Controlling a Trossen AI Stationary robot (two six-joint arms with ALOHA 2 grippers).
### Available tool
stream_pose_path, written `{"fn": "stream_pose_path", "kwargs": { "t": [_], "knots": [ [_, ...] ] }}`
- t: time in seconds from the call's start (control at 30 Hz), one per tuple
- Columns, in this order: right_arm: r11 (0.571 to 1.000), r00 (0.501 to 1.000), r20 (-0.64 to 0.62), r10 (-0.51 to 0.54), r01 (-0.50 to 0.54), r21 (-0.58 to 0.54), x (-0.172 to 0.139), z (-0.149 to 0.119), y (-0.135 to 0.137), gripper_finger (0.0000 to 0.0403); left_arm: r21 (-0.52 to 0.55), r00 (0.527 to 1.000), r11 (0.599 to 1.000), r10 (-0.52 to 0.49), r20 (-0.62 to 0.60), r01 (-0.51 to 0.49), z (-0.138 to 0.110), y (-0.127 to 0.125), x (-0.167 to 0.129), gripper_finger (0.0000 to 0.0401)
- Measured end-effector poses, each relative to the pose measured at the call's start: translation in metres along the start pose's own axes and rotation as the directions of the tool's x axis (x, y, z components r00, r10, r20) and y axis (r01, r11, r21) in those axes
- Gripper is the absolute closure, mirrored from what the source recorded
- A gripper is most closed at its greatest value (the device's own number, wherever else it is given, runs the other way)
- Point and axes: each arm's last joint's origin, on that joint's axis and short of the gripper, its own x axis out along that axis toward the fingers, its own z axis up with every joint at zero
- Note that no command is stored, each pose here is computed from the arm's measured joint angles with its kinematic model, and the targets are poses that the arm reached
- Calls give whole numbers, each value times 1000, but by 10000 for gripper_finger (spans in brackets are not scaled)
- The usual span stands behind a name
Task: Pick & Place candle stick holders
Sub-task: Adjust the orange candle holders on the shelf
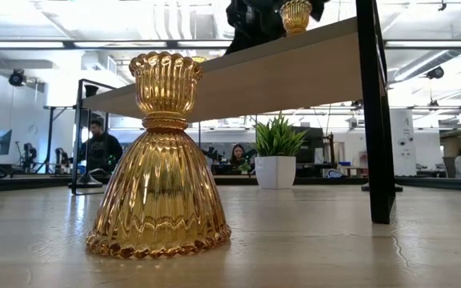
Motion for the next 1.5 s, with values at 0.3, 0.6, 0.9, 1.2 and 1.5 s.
{"fn": "stream_pose_path", "kwargs": {
  "t": [0.3,0.6,0.9,1.2,1.5],
  "knots": [
    [995,992,-89,-92,89,-37,-75,-9,35,395,2,1000,1000,0,0,0,0,0,0,393],
    [992,968,-232,-93,111,65,-90,-59,61,395,-2,1000,1000,0,17,1,2,0,0,392],
    [993,976,-220,-7,32,113,-76,-90,92,395,4,1000,1000,-1,25,1,3,0,0,392],
    [994,978,-208,-9,31,106,-66,-92,100,395,2,1000,1000,-1,29,1,3,0,0,392],
    [994,987,-157,13,5,108,-67,-83,104,395,6,1000,1000,-1,28,1,3,0,0,392]
  ]
}}
